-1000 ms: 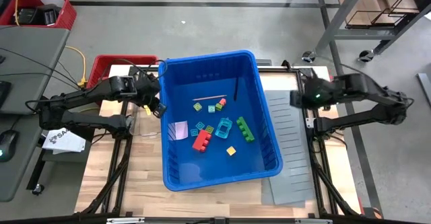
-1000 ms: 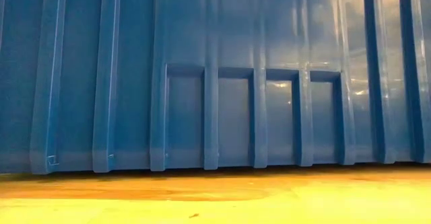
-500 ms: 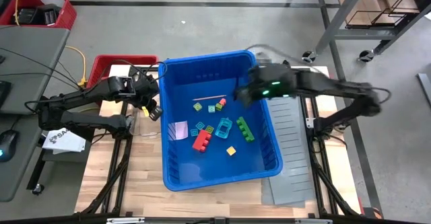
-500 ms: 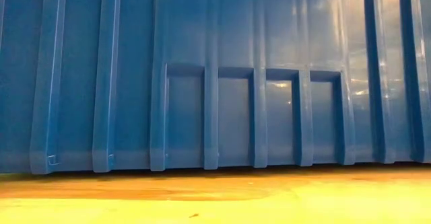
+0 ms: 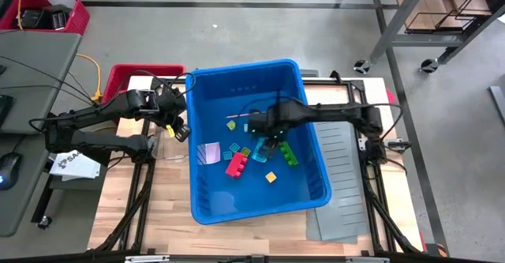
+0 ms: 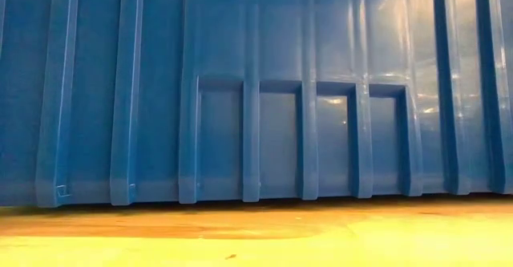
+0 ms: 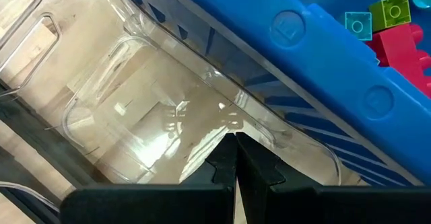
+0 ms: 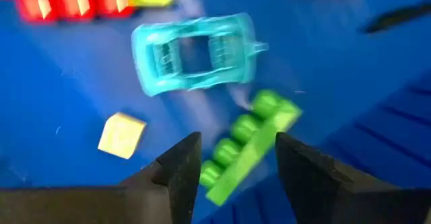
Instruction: Sort blocks
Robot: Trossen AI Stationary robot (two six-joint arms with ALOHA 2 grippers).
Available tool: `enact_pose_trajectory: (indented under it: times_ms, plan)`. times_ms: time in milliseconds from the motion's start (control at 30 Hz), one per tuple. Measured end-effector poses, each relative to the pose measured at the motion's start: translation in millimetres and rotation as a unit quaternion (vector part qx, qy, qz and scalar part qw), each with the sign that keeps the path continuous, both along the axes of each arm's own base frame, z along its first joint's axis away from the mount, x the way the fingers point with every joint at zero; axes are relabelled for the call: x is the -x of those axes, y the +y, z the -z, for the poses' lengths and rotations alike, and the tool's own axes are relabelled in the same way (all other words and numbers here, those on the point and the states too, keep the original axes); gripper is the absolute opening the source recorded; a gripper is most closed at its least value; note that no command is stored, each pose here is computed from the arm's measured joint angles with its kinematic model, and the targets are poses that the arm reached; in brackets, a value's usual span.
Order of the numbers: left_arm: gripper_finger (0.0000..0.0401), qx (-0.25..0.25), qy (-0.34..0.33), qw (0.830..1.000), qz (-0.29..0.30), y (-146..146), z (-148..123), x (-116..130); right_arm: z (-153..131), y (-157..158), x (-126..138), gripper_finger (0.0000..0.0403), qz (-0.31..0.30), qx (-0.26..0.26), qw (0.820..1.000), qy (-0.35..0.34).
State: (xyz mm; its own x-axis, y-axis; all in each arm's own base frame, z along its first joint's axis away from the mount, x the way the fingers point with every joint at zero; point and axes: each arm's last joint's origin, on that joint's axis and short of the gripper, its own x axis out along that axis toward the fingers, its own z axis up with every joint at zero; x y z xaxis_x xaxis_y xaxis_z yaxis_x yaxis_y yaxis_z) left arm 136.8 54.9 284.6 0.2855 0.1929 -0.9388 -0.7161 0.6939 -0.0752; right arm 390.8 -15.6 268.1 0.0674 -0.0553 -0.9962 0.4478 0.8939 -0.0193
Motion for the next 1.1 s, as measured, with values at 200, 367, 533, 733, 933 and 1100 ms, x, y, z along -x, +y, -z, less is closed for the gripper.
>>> enact_pose_trajectory:
  times_ms: [200, 367, 533, 733, 933, 1100]
  plan:
    - [0.0000, -0.001, 0.000, 1.000, 0.000, 0.1, 0.0, -0.1, 29.7, 16.6, -20.0, 0.0181, -0.138, -0.013, 0.990, 0.005]
    - [0.0000, -0.005, 0.001, 1.000, -0.002, 0.3, -0.1, 0.0, 38.0, 22.6, -39.6, 0.0181, -0.213, 0.039, 0.975, -0.056]
    - [0.0000, -0.005, 0.001, 1.000, -0.002, 0.4, -0.1, -0.1, 50.7, 14.5, -47.3, 0.0181, -0.276, 0.087, 0.956, -0.041]
    - [0.0000, -0.007, 0.001, 1.000, -0.002, 0.4, -0.1, -0.1, 84.3, -1.7, -49.8, 0.0181, -0.314, 0.065, 0.947, 0.024]
    - [0.0000, -0.010, 0.002, 1.000, -0.003, 0.5, -0.2, -0.1, 104.9, -12.1, -53.8, 0.0181, -0.333, 0.061, 0.940, 0.045]
    - [0.0000, -0.017, 0.005, 1.000, 0.007, 0.9, -0.2, -0.1, 105.1, -12.3, -57.6, 0.0181, -0.365, 0.071, 0.928, 0.032]
